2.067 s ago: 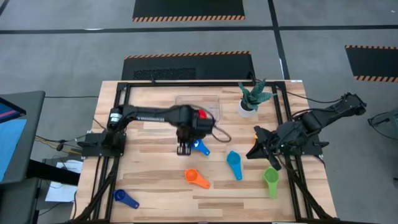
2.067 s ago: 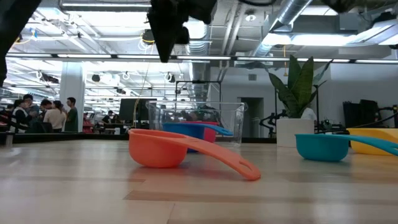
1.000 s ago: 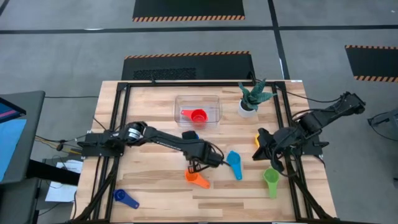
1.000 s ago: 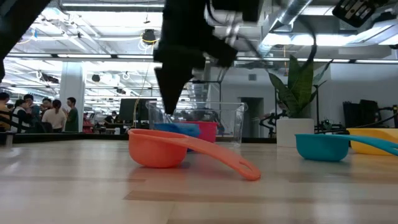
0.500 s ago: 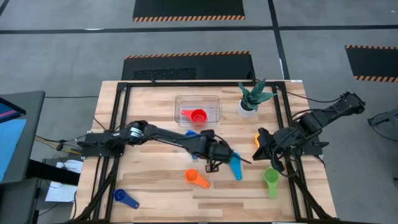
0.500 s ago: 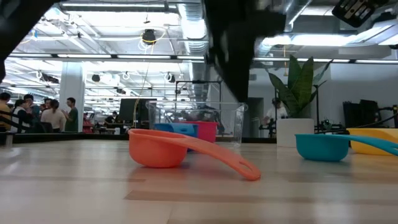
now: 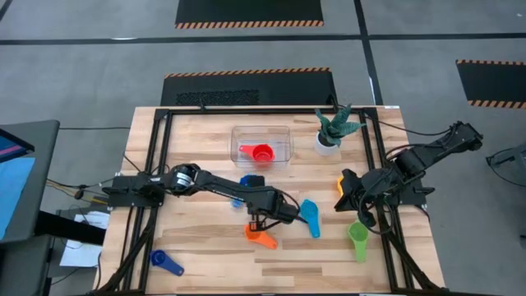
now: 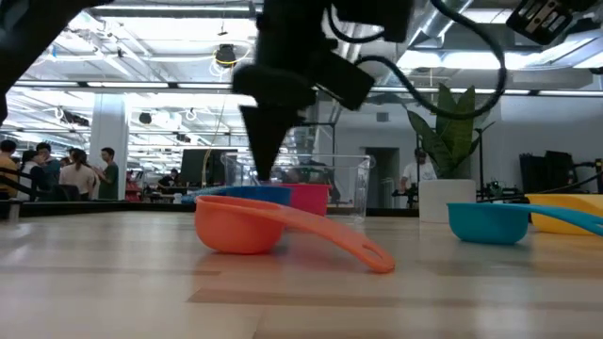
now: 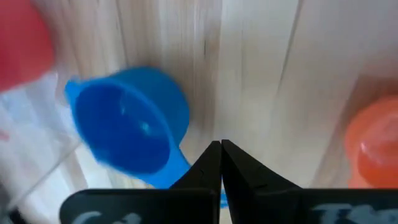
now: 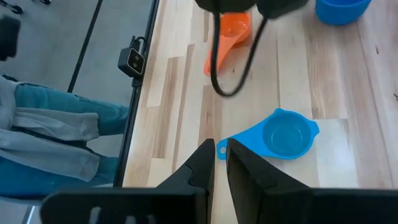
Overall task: Nest measuring cups in basket
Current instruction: Stack the blue measuring cup on top of the red measuring cup in the transparent bin
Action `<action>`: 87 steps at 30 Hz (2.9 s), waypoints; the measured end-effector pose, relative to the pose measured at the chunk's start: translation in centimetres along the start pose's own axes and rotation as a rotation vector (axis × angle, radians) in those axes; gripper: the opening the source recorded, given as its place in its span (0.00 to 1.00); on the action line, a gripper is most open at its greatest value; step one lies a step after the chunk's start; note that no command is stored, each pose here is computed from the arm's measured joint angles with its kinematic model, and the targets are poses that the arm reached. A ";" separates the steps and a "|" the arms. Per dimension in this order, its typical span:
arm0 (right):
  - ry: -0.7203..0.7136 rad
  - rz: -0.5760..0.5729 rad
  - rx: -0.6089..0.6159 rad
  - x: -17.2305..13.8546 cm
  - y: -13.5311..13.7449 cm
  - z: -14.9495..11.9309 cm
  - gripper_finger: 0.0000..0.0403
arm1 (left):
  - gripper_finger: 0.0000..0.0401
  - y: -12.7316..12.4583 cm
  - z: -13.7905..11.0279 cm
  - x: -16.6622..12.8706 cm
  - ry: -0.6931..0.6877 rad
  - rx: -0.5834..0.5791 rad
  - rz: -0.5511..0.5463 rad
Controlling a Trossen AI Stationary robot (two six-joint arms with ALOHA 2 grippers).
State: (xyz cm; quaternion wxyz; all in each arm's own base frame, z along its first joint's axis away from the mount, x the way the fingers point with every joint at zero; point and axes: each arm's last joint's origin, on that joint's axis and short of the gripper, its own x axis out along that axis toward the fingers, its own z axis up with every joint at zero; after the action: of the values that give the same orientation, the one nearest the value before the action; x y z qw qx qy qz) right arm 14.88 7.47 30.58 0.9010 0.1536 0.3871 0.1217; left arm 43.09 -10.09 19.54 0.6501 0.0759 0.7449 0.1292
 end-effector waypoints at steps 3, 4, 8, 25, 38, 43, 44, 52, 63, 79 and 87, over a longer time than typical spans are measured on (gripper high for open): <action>0.006 -0.004 0.000 0.0 0.0 -0.1 0.16 | 0.00 -0.4 -0.7 -1.2 -0.023 -0.024 -0.005; 0.006 -0.003 -0.001 0.0 0.0 -0.1 0.16 | 0.00 -0.4 -0.9 -1.6 -0.034 -0.039 -0.008; 0.012 -0.006 -0.003 0.0 -0.1 -0.1 0.16 | 0.00 -0.1 -1.9 -3.5 -0.079 -0.122 -0.027; 0.115 -0.049 -0.011 -0.1 -0.4 -1.2 0.16 | 0.00 5.6 -8.5 -10.7 -0.329 -0.128 0.146; 0.056 -0.123 -0.010 -0.1 -0.5 -1.0 0.16 | 0.00 6.7 -17.5 -2.6 -0.593 -0.460 -0.251; -0.016 -0.148 0.027 -0.1 -1.0 -0.1 0.16 | 0.03 6.0 -14.6 -1.9 -0.877 -0.392 -0.386; -0.021 -0.153 0.034 -0.1 -1.2 0.0 0.16 | 0.05 6.0 -14.1 -2.0 -0.908 -0.372 -0.399; -0.033 -0.183 0.068 -0.1 -1.9 0.3 0.16 | 0.25 7.0 -14.2 -0.1 -0.793 -0.196 -0.257; -0.018 -0.183 0.065 -0.2 -1.9 0.2 0.16 | 0.45 6.5 -13.0 1.2 -0.781 0.039 -0.216; 0.004 -0.193 0.071 -0.2 -2.0 0.0 0.16 | 0.45 2.9 -8.1 7.7 -0.572 0.213 -0.150; 0.013 -0.176 0.075 -0.2 -1.9 -0.1 0.16 | 0.28 3.1 -7.5 7.7 -0.500 0.000 -0.181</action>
State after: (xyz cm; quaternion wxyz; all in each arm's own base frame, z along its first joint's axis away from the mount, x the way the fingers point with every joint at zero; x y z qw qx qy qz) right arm 14.92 5.67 29.94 0.8992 0.1520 0.4093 0.0286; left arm 34.41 -5.62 14.03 0.8229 0.0385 0.5649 0.0479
